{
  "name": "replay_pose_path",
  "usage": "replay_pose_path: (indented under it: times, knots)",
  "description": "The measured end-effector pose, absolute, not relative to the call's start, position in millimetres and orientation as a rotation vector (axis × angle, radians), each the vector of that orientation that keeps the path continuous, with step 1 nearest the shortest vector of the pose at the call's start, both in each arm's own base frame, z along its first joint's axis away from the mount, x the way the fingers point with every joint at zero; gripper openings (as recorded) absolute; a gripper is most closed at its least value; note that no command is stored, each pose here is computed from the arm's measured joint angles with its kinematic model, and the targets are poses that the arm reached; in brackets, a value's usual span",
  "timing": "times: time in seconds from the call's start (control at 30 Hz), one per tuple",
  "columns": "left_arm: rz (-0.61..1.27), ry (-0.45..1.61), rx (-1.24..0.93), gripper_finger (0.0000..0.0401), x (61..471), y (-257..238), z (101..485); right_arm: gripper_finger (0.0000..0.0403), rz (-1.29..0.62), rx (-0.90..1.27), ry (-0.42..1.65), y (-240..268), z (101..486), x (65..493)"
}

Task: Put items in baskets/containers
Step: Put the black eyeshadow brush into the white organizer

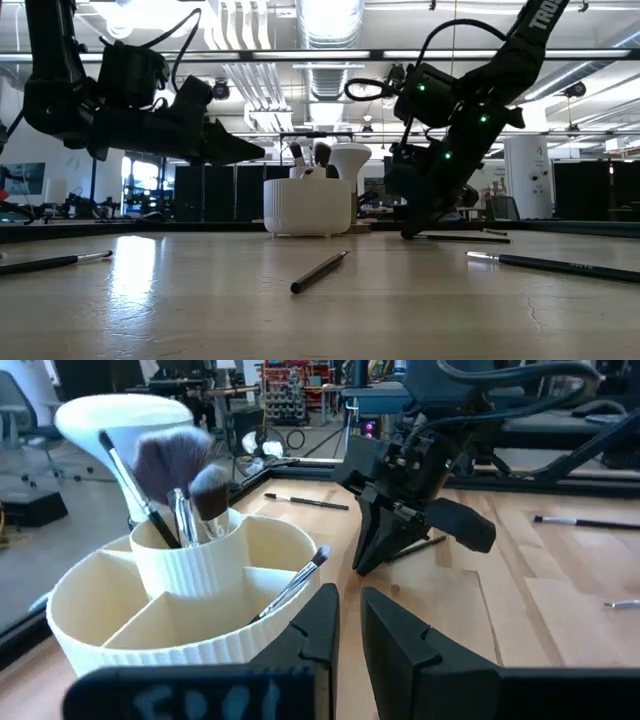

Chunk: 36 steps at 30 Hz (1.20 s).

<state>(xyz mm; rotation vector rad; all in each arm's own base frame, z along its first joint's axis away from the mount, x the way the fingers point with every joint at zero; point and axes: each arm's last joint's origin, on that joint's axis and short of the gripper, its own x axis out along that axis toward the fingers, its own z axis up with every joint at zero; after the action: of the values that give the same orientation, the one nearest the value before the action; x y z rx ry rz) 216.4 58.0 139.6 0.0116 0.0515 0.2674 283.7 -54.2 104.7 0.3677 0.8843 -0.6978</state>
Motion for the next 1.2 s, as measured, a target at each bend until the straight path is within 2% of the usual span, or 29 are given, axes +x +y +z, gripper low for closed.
replay_pose_path:
  times: [0.13, 0.37, 0.67, 0.9, 1.2]
  knots:
    - [0.280, 0.082, -0.031, 0.0039, 220, 59, 138, 0.0013, -0.635, 0.339, 0.883, -45, 117, 280]
    - [0.194, 0.153, -0.075, 0.0042, 254, 47, 150, 0.0013, -0.536, 0.245, 0.722, -23, 147, 279]
    - [0.031, -0.048, 0.032, 0.0078, 284, 7, 164, 0.0013, -0.389, 0.197, 0.349, -3, 178, 269]
    - [0.018, -0.065, -0.009, 0.0080, 307, 6, 156, 0.0013, -0.288, 0.154, 0.076, 11, 192, 256]
    - [0.001, -0.108, -0.070, 0.0081, 328, 4, 163, 0.0013, -0.170, 0.110, -0.119, 30, 200, 256]
